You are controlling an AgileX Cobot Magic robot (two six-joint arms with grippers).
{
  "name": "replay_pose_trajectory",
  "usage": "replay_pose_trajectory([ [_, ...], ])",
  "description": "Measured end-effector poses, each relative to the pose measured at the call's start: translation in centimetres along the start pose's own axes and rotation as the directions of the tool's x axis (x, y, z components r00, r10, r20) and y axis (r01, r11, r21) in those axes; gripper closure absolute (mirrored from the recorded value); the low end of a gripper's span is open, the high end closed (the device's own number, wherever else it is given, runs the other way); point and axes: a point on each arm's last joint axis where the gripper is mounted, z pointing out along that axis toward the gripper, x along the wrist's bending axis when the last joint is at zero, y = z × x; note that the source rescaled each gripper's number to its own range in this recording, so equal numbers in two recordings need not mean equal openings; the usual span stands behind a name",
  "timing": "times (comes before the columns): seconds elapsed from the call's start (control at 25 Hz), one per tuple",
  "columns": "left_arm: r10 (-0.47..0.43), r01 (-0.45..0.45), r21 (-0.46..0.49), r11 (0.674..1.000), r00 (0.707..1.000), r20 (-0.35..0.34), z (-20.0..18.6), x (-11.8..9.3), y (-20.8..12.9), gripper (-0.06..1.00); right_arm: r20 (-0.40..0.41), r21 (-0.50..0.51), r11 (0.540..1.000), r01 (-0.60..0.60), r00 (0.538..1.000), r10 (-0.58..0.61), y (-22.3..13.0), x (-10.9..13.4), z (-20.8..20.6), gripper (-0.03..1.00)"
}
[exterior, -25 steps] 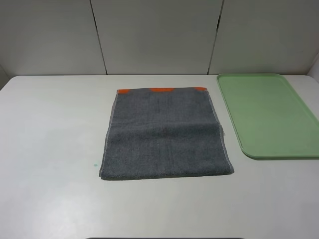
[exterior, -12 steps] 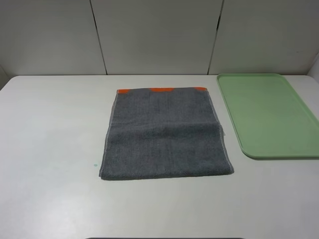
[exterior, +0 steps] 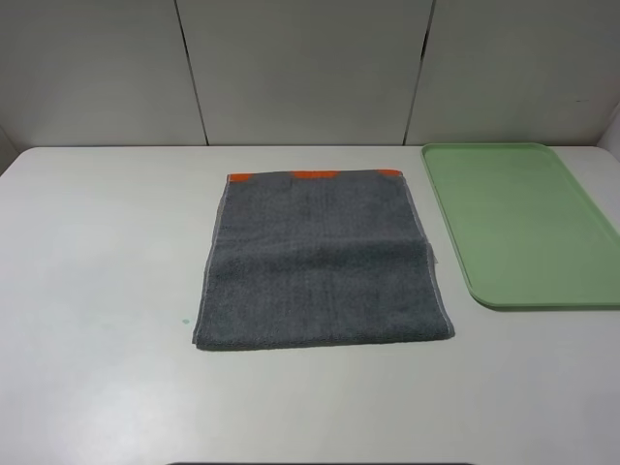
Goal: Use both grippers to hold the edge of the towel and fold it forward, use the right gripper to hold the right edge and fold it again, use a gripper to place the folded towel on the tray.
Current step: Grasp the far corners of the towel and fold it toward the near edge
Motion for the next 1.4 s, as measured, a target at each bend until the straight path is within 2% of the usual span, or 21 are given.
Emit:
replay_pose_trajectory([
  [0.04,0.000,0.000,0.000,1.000,1.000,0.000,0.0,0.0,0.0,-0.02,-0.006,0.014,1.000,0.013,1.000,-0.013,0.6,-0.1,0.5,-0.03],
  [0.12,0.075,-0.077,0.061,0.995,0.997,0.036,1.2,-0.1,1.3,-0.02,-0.025,0.034,0.999,0.042,0.999,-0.041,1.9,-0.1,1.4,-0.03],
  [0.28,0.211,-0.220,0.054,0.974,0.967,0.142,3.3,-1.1,3.3,-0.02,-0.077,0.071,0.990,0.123,0.990,-0.118,3.9,0.2,3.3,-0.03],
  [0.32,0.292,-0.306,0.043,0.951,0.935,0.200,4.2,-1.9,3.9,-0.01,-0.096,0.085,0.985,0.153,0.985,-0.144,4.3,0.4,3.9,-0.03],
  [0.44,0.433,-0.459,0.026,0.888,0.853,0.290,5.4,-3.5,4.4,0.00,-0.167,0.100,0.961,0.258,0.957,-0.239,5.3,1.4,5.3,-0.03],
  [0.56,0.572,-0.611,-0.010,0.792,0.735,0.364,6.4,-5.0,4.6,0.02,-0.242,0.109,0.922,0.372,0.909,-0.338,5.8,2.8,7.0,-0.03],
  [0.64,0.632,-0.683,-0.027,0.730,0.660,0.405,7.1,-6.0,4.6,0.02,-0.290,0.106,0.890,0.443,0.870,-0.399,5.8,3.9,8.1,-0.03],
  [0.92,0.748,-0.833,-0.087,0.546,0.439,0.498,9.3,-9.1,4.5,0.03,-0.437,0.079,0.748,0.659,0.697,-0.568,5.1,8.1,11.6,-0.03],
  [1.12,0.810,-0.896,-0.162,0.414,0.281,0.515,11.0,-11.1,4.4,0.03,-0.496,0.053,0.636,0.770,0.573,-0.652,4.2,10.3,14.0,-0.03],
  [1.24,0.821,-0.915,-0.181,0.361,0.221,0.526,12.3,-12.0,4.3,0.03,-0.505,0.041,0.579,0.814,0.517,-0.691,3.9,10.9,15.7,-0.03],
  [1.32,0.819,-0.921,-0.182,0.346,0.201,0.537,13.2,-12.6,4.2,0.03,-0.506,0.038,0.556,0.830,0.496,-0.706,3.7,11.2,16.7,-0.03],
  [1.4,0.810,-0.917,-0.183,0.353,0.202,0.551,14.1,-13.3,4.1,0.03,-0.513,0.042,0.535,0.844,0.478,-0.713,3.4,11.5,17.9,-0.03],
])
